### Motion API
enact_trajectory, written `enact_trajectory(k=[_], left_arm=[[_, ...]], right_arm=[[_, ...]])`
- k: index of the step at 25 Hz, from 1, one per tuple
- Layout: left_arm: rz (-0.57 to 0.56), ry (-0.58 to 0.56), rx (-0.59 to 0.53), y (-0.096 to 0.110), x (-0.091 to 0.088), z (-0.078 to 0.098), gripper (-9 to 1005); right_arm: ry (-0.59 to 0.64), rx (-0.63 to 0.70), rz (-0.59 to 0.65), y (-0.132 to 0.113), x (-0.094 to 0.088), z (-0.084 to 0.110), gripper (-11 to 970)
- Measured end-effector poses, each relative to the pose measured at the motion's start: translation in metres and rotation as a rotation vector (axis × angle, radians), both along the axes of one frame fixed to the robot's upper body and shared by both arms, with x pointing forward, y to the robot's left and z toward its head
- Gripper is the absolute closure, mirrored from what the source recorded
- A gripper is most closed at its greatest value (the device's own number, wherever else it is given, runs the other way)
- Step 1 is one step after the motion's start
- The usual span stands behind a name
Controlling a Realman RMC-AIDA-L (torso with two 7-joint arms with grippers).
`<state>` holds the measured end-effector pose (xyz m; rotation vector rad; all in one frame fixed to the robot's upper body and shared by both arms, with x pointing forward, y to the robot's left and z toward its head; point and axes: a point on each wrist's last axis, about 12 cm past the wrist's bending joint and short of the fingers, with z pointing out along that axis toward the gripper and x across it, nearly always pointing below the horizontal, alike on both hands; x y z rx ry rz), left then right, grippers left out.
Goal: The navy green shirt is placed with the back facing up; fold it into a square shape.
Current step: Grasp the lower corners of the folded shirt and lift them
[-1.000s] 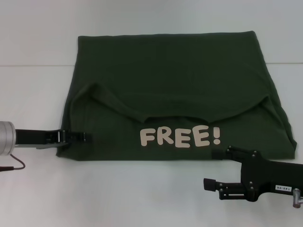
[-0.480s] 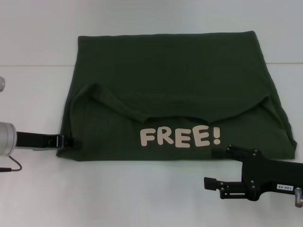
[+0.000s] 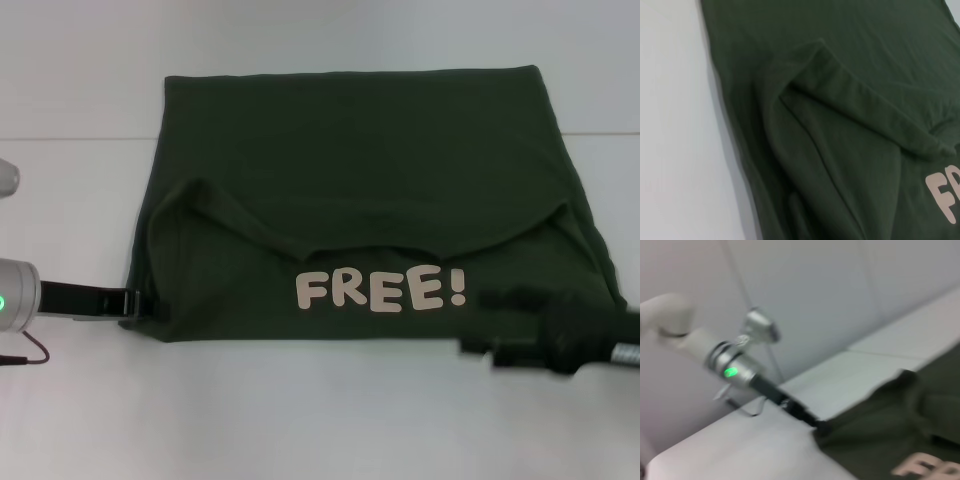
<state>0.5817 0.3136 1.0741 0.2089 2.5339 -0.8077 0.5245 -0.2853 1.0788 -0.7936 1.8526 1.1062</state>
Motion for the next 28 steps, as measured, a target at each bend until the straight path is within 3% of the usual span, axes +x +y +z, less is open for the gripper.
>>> enact_trajectory(k=[7, 13, 17, 28], left_arm=[[-0.009, -0.001, 0.003, -0.002, 0.001, 0.001, 983], [-0.011, -0.006, 0.005, -0.001, 0.003, 0.003, 982], [-0.015, -0.007, 0.006, -0.001, 0.003, 0.004, 982], [-0.014, -0.01, 0.006, -0.001, 0.004, 0.004, 983]], right_arm=[[0.304, -0.115, -0.244, -0.053, 0.031, 0.063, 89], [0.574, -0.27, -0.443, -0.084, 0.054, 0.094, 108], [0.626, -0.382, -0.492, -0.083, 0.062, 0.092, 110], [0.682, -0.502, -0.486, -0.058, 0.078, 0.051, 111]])
